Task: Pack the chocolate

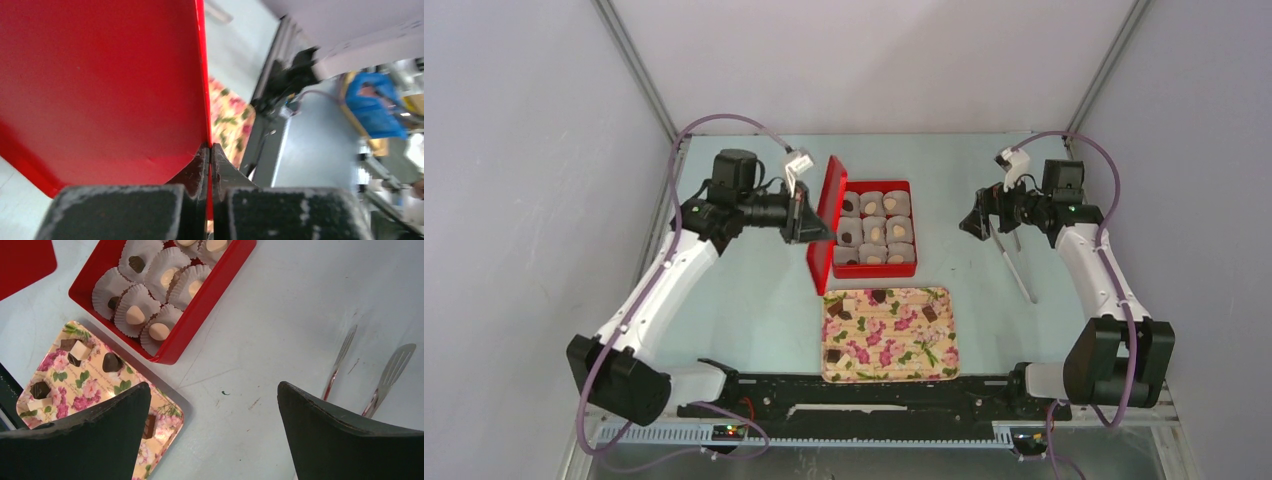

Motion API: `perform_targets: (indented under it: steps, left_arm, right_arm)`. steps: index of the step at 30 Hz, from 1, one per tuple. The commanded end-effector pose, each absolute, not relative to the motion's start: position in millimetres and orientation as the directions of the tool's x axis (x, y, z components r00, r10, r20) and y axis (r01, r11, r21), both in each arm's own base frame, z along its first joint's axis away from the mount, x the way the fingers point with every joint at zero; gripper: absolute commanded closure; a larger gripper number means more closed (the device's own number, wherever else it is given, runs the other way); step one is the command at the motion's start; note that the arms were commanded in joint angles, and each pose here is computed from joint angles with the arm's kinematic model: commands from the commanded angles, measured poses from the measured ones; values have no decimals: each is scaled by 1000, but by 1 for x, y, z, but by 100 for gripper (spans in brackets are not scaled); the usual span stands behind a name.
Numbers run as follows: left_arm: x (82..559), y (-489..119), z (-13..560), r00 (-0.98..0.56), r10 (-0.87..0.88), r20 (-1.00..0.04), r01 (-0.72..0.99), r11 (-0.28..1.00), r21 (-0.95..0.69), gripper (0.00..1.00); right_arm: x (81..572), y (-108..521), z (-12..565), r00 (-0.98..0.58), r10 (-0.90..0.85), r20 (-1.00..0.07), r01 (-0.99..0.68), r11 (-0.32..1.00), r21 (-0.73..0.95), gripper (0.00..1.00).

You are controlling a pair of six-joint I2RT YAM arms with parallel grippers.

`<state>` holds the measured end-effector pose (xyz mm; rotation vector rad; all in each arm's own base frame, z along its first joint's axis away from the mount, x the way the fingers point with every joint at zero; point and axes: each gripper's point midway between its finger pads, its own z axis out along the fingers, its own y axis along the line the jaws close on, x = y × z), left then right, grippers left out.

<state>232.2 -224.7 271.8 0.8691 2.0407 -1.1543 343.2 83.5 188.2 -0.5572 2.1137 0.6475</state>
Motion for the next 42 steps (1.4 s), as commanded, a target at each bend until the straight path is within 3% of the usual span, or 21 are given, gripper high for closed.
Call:
perform_targets:
  steps: [1,5,7,11,18,26,27,32,42]
  left_arm:
    - [249,-271,349,-585,-35,-810,804,108,-585,100]
    - [259,-285,390,-634,-217,-742,770,-88,-632,100]
    - [265,-294,399,-735,-225,-640,678,-212,-704,100]
    - [266,-304,421,-788,-213,-578,609,-410,-679,100]
    - [264,-335,414,-829,-144,-541,537,-476,-696,100]
    - [247,-355,420,-829,-83,-553,509,-521,-685,100]
    - [247,-356,421,-830,-79,-552,506,-524,-685,100]
    - [245,-365,424,-836,-63,-545,486,-544,-684,100]
    - [251,-372,421,-845,-59,-532,473,-550,-689,100]
  right_arm:
    - [347,89,191,-536,-147,-831,-611,747,262,0]
    - [352,88,195,-542,-99,-834,-592,749,296,0]
    - [356,85,196,-562,-44,-826,-571,743,349,1]
    - [356,89,210,-644,148,-751,-559,579,594,1]
    - [356,100,208,-803,249,-541,-465,305,831,1]
    - [354,141,193,-936,143,-321,-314,68,947,1]
    - [355,146,200,-903,138,-407,-401,66,914,1]
    - [357,161,219,-924,173,-343,-348,-1,938,1]
    - [335,178,243,-910,121,-398,-403,-19,915,1]
